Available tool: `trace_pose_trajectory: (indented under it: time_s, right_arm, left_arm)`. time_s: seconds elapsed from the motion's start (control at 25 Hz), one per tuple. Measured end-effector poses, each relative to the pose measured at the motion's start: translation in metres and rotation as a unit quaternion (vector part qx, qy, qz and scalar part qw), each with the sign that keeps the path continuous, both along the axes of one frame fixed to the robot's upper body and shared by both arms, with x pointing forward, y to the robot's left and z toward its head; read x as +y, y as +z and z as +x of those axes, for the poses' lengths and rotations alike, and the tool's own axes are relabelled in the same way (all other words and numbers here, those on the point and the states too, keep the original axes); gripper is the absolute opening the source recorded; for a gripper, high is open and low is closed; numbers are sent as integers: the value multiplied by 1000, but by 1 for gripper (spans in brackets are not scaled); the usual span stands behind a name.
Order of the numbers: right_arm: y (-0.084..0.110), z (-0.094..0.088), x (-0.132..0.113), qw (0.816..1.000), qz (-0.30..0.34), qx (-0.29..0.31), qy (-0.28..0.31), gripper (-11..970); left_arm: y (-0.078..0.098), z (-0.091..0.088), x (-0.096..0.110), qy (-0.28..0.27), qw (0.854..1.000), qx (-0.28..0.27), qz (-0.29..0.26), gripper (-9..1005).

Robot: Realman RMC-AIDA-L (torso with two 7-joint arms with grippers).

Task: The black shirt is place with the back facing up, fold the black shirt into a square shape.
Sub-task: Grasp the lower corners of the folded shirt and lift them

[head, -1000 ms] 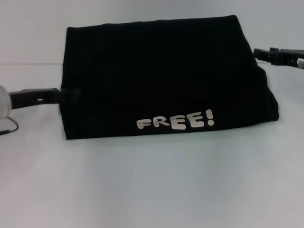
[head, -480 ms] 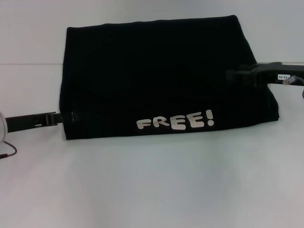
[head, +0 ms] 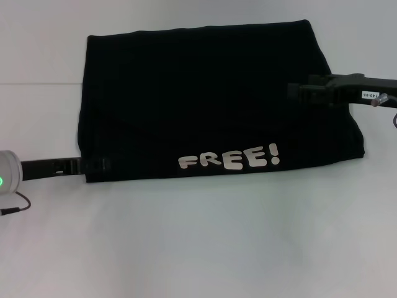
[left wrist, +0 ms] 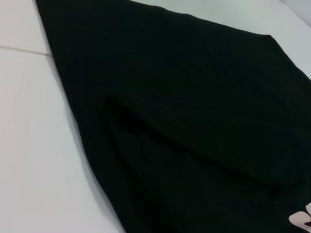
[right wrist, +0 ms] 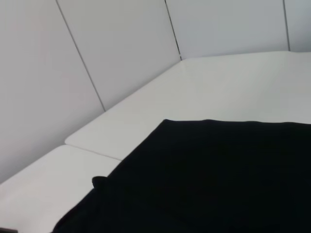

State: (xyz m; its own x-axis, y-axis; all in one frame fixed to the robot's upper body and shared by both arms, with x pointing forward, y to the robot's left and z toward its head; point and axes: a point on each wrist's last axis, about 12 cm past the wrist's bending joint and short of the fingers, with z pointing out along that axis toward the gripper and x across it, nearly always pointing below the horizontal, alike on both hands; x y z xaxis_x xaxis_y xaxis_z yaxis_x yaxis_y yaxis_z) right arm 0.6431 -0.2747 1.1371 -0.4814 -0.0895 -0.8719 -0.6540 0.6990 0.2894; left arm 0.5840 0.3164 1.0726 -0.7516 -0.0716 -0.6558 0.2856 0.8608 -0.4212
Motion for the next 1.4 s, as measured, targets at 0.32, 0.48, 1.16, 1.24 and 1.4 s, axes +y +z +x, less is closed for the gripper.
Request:
trace_pose_trajectory:
  time_s: [0.32, 0.48, 1.16, 1.24, 1.4]
  right_arm:
    - [-1, -2, -1, 1000, 8, -2, 1, 831]
    - [-3, -2, -2, 1000, 6, -2, -6, 893]
    - [-5, -5, -5, 1000, 3, 0, -8, 907]
    - [-6, -5, -6, 1000, 3, 1, -8, 907]
    - [-8, -6, -7, 1000, -3, 4, -9, 900]
  left_arm:
    - [-3, 0, -2, -4, 1000, 2, 8, 833]
    - [-3, -2, -6, -27, 1000, 3, 8, 832]
    - [-4, -7, -6, -57, 998, 5, 20, 670]
    - [-4, -7, -6, -56, 998, 5, 21, 593]
    - [-4, -6, -7, -57, 998, 4, 22, 431]
